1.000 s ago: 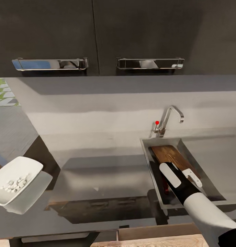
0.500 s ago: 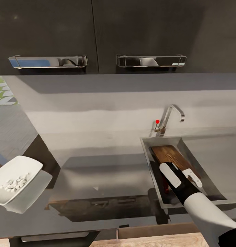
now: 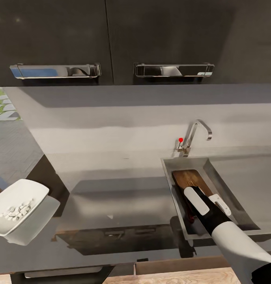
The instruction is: In the kitchen, take the Vidalia onion out of the sink, dice it on the chopping board with the paring knife, put the diced onion into the bowl on the countertop, then place both the paring knife and the chopping board into the sink.
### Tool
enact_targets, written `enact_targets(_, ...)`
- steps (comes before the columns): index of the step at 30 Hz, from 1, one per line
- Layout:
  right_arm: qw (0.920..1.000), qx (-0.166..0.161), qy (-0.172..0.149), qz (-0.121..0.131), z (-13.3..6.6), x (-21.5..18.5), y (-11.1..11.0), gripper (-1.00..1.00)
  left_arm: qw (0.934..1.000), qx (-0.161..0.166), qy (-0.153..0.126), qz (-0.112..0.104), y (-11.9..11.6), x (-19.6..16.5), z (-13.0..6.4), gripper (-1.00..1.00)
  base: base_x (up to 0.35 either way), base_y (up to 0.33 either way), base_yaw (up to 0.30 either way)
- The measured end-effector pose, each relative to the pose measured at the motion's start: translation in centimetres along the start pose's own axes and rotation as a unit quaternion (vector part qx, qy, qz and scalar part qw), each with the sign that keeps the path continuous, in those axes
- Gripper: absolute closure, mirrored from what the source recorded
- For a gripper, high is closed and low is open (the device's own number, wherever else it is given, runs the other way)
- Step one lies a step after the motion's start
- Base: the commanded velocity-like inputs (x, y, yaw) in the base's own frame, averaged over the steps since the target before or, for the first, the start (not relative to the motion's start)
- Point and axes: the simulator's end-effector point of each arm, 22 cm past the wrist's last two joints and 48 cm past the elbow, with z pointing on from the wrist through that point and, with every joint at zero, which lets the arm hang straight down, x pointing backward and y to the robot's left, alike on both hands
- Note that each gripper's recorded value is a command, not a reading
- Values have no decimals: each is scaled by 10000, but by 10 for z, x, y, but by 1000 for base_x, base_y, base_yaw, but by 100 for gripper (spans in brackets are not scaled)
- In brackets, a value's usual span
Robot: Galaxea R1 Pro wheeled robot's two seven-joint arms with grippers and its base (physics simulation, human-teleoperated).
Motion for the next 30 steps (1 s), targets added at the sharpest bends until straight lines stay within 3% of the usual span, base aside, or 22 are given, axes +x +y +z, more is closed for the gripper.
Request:
enact_targets(2, 10000, -96, -1, 13, -3, -1, 5, -100, 10000, -4, 4, -2, 0, 0, 0, -100, 0, 0, 0)
enact_targets(5, 9981, -598, -4, 118, -22, -9, 30, -100, 10000, -4, 6, -2, 0, 1, 0, -100, 0, 0, 0)
enact_targets(6, 9957, -911, -8, 143, -38, -14, 45, -100, 10000, -6, 9, -2, 0, 1, 0, -100, 0, 0, 0)
enact_targets(10, 9855, -1673, -64, -269, -75, -18, 77, -100, 10000, -9, 14, -3, 1, 1, 0, -100, 0, 0, 0)
enact_targets(12, 9774, -2076, -161, -354, -89, -30, 89, -100, 10000, -9, 14, -3, 1, 1, 0, -100, 0, 0, 0)
enact_targets(17, 9366, -3349, -689, -761, -142, -55, 99, -100, 10000, -10, 14, -3, 1, 1, 0, -100, 0, 0, 0)
enact_targets(19, 9224, -3649, -804, -980, -160, -51, 99, -100, 10000, -10, 15, -3, 1, 1, 0, -100, 0, 0, 0)
enact_targets(20, 9094, -3889, -874, -1187, -176, -43, 97, -100, 10000, -9, 15, -1, 1, 1, 0, -100, -5, 0, 0)
enact_targets(21, 9018, -4019, -897, -1314, -184, -37, 95, -100, 10000, -10, 18, -1, 1, 2, 0, -100, -38, 0, 0)
enact_targets(26, 8765, -4409, -960, -1679, -205, -14, 94, -100, 10000, -13, 32, 1, 1, 2, -1, -100, -224, 0, 0)
enact_targets(30, 8658, -4576, -1080, -1712, -213, -15, 99, -100, 10000, -13, 32, 3, 1, 2, -1, -100, -327, 0, 0)
